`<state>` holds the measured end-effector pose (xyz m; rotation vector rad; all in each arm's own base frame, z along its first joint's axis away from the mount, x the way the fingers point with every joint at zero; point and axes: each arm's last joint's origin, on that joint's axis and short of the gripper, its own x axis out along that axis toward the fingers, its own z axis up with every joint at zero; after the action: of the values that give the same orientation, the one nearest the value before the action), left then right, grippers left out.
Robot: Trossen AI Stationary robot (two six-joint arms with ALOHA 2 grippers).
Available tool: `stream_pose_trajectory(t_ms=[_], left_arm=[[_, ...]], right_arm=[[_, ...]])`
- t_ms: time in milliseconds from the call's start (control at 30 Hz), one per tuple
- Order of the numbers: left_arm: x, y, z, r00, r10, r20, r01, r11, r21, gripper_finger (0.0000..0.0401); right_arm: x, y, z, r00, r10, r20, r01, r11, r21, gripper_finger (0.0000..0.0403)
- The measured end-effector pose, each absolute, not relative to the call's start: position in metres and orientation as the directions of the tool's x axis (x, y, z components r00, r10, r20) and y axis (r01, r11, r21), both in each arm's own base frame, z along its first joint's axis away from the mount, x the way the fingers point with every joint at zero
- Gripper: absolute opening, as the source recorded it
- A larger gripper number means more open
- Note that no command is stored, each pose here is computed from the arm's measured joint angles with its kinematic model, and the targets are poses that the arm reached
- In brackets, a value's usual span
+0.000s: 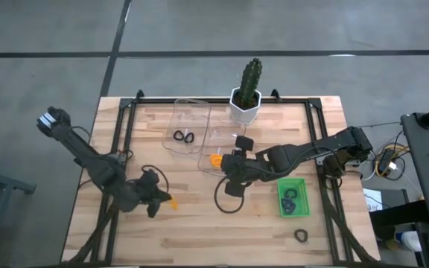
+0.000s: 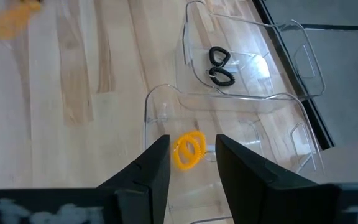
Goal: Sort spring keychains
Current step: Put the yellow spring keychain into the right transparent bin
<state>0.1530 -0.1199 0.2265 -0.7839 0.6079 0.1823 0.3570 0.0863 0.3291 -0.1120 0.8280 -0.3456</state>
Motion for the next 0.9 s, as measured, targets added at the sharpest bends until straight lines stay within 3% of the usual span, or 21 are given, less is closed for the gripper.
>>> stream_pose_trajectory(t_ms=[233, 500, 700, 900], left_arm=[[0.161, -0.125, 0.269, 0.97, -0.136, -0.201, -0.026, 0.766, -0.643, 0.0], [0.16, -0.128, 0.31, 0.952, -0.252, 0.171, 0.305, 0.799, -0.519, 0.0], [0.156, -0.128, 0.327, 0.886, -0.322, 0.334, 0.444, 0.797, -0.41, 0.0], [0.154, -0.128, 0.332, 0.852, -0.349, 0.391, 0.49, 0.795, -0.358, 0.0]], right_arm=[[0.357, 0.086, 0.329, 0.623, -0.343, -0.703, 0.256, 0.938, -0.231, 0.0123], [0.357, 0.086, 0.329, 0.62, -0.344, -0.705, 0.257, 0.938, -0.231, 0.0123], [0.356, 0.086, 0.329, 0.619, -0.344, -0.706, 0.257, 0.938, -0.232, 0.0123], [0.356, 0.086, 0.328, 0.616, -0.345, -0.708, 0.254, 0.938, -0.236, 0.0123]])
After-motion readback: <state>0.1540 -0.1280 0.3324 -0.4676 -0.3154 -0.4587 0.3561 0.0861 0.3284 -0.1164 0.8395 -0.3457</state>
